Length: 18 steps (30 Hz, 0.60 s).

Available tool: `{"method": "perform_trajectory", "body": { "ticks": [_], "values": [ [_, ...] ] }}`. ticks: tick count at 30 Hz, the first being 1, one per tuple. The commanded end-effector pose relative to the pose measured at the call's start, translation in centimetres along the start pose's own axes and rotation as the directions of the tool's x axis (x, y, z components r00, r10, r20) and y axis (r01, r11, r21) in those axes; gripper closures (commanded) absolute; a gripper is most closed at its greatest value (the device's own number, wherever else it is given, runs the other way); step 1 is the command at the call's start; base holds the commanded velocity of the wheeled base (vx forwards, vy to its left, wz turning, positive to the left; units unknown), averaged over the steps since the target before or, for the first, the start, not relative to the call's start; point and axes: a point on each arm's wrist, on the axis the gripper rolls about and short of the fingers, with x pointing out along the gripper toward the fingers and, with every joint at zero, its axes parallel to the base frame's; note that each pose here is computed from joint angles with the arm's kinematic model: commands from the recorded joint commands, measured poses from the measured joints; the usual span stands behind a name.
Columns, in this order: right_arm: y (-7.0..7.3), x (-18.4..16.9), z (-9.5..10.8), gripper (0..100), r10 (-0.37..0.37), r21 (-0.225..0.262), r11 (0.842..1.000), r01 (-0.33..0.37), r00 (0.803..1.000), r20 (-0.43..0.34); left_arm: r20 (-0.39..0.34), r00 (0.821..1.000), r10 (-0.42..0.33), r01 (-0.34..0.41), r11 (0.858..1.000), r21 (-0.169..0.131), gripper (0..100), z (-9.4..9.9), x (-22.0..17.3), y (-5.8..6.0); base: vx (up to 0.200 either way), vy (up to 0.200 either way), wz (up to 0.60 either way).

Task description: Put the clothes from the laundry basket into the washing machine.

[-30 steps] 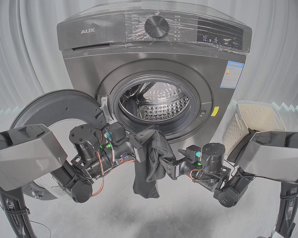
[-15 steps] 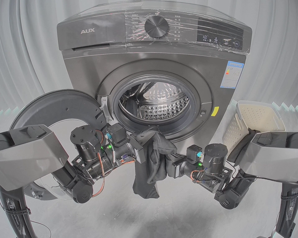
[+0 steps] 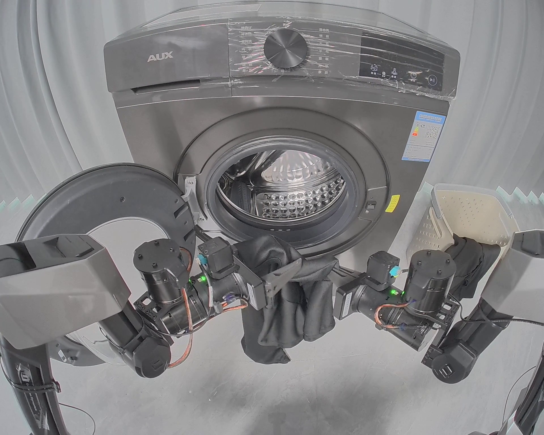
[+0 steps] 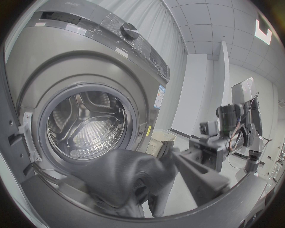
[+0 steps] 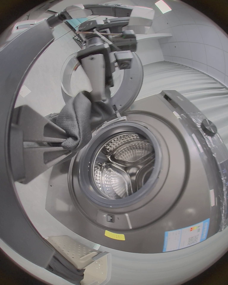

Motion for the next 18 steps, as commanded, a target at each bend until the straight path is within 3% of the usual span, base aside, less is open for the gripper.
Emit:
{"method": "perform_trajectory", "body": {
  "ticks": [1,18],
  "values": [
    [0.0,-0.8,1.8,100,0.002,0.004,1.000,-0.002,0.998,0.056,-0.038,0.999,0.003,-0.004,1.000,-0.019,0,-1.3,-0.1,0.1,0.000,0.000,0.00],
    [-0.6,-1.1,4.0,100,-0.024,0.011,1.000,0.023,0.992,0.125,-0.159,0.986,0.058,-0.066,0.997,-0.044,0,-5.4,-1.1,1.9,0.000,0.000,0.00]
  ]
}}
